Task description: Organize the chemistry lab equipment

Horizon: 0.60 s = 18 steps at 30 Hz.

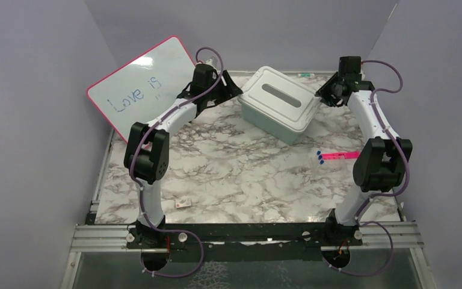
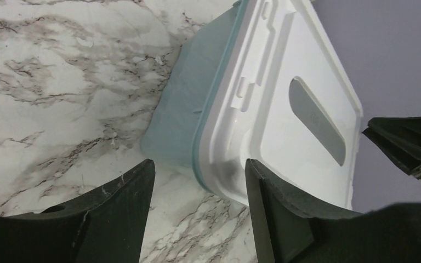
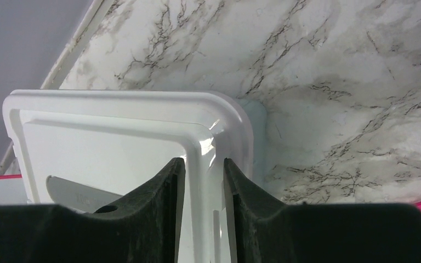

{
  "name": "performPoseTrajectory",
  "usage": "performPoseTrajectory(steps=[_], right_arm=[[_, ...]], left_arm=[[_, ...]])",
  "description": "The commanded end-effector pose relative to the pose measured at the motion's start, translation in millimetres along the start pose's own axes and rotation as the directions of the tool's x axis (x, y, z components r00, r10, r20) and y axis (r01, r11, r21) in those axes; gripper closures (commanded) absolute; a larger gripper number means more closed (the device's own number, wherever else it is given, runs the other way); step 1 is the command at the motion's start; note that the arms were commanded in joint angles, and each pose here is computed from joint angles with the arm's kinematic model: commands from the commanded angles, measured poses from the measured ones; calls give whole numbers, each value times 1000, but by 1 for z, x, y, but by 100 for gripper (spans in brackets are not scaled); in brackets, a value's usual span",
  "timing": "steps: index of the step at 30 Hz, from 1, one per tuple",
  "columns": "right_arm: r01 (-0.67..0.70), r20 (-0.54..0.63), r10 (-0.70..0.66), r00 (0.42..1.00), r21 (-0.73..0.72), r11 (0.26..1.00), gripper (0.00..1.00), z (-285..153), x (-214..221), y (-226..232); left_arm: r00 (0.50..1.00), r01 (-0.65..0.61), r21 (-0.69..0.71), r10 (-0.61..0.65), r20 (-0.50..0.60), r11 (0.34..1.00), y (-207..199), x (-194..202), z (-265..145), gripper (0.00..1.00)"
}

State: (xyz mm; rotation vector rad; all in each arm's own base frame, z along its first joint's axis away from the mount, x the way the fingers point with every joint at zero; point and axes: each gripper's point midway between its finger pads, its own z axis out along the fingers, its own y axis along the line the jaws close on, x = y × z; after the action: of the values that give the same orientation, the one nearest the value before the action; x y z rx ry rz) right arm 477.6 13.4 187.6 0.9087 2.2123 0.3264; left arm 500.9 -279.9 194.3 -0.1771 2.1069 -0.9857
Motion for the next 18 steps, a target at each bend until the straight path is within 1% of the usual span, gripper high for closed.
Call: performPoseTrajectory(steps=[1, 12, 15, 18], right_arm=[[70, 7, -70, 998, -49, 996, 64, -6, -1, 10], [227, -59, -227, 972, -11, 974, 64, 16, 9, -5], [268, -72, -268, 961, -14, 963, 64, 16, 7, -4], [297, -33, -298, 954, -32, 954, 64, 5, -7, 6]], left_arm=[[998, -32, -36, 30, -55, 999, 11, 9, 10, 38], [983, -49, -137, 23, -182, 989, 48, 42, 26, 56], [981, -64, -140, 36, -190, 988, 49, 43, 26, 57], [980, -135, -118, 115, -165, 984, 35, 20, 24, 56]])
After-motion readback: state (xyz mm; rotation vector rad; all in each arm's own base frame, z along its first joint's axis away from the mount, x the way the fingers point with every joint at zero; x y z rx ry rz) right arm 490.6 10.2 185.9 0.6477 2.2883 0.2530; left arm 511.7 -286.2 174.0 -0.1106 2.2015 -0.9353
